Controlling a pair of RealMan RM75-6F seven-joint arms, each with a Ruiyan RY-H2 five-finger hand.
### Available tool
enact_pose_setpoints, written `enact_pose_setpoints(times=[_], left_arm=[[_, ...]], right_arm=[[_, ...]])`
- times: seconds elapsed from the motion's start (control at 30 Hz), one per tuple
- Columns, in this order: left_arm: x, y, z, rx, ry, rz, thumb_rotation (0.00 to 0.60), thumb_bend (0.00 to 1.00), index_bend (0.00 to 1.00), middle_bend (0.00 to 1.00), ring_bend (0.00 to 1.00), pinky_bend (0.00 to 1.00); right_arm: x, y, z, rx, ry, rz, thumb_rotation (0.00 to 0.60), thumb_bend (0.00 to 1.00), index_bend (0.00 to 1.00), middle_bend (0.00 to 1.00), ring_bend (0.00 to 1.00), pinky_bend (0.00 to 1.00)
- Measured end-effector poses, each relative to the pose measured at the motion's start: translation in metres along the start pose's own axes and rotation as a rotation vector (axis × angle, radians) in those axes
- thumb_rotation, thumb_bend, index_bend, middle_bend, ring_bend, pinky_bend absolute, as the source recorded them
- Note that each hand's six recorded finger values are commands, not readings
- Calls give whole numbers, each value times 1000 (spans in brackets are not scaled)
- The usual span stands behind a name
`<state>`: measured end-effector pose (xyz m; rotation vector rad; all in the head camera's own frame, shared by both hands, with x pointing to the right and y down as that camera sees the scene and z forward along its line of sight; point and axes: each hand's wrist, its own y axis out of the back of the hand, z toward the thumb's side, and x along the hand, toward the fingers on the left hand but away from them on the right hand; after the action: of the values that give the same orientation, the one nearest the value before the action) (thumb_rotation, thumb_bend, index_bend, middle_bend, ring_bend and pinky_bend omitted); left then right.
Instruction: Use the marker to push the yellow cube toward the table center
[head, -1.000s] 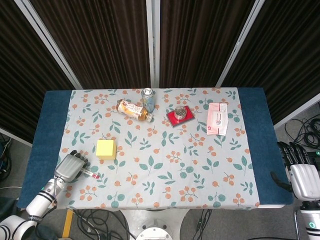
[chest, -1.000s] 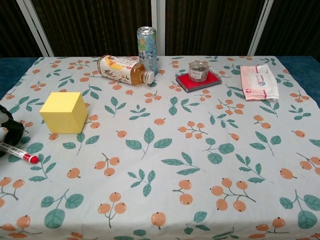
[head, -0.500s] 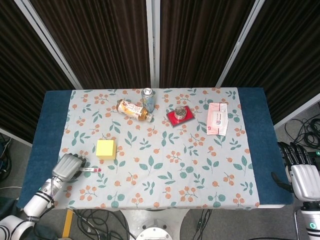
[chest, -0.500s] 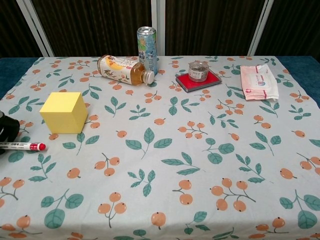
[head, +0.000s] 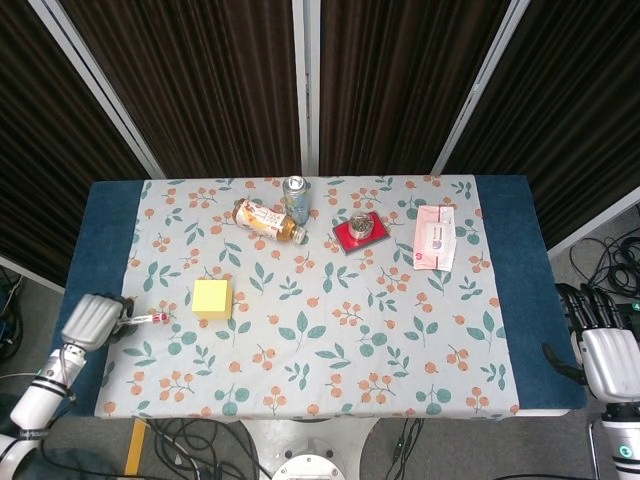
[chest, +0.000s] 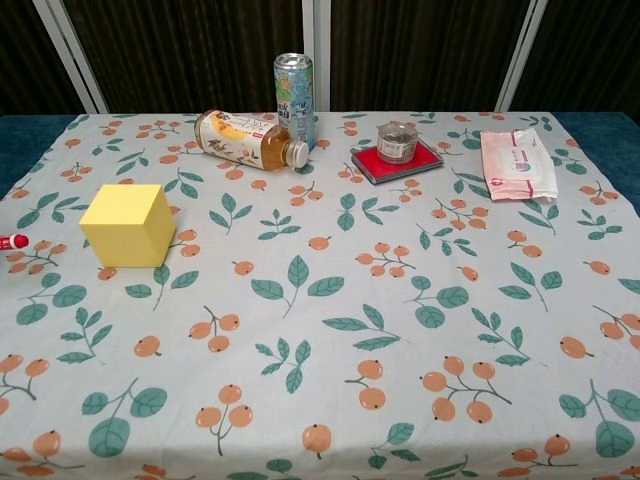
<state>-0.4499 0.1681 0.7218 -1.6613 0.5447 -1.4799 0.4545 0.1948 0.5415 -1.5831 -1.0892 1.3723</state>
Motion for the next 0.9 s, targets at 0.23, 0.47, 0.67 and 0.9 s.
enact_pose_setpoints(times=[0.23, 0.47, 0.67, 0.9], left_arm=[[33, 3, 10, 27, -25, -9, 600, 481, 675, 719, 519, 599], [61, 4, 34, 65, -89, -30, 600, 481, 675, 718, 519, 599], [75, 9, 57, 72, -138, -27, 600, 481, 675, 718, 519, 599], [89, 16, 84, 72, -173, -30, 600, 481, 675, 718, 519, 599]], right_arm=[[1, 2, -2, 4, -5, -5, 600, 197, 0, 104, 0, 0], [4, 2, -4, 4, -15, -3, 600, 196, 0, 104, 0, 0], [4, 2, -6, 5, -16, -2, 600, 197, 0, 104, 0, 0], [5, 3, -7, 2, -17, -4, 600, 197, 0, 105, 0, 0]])
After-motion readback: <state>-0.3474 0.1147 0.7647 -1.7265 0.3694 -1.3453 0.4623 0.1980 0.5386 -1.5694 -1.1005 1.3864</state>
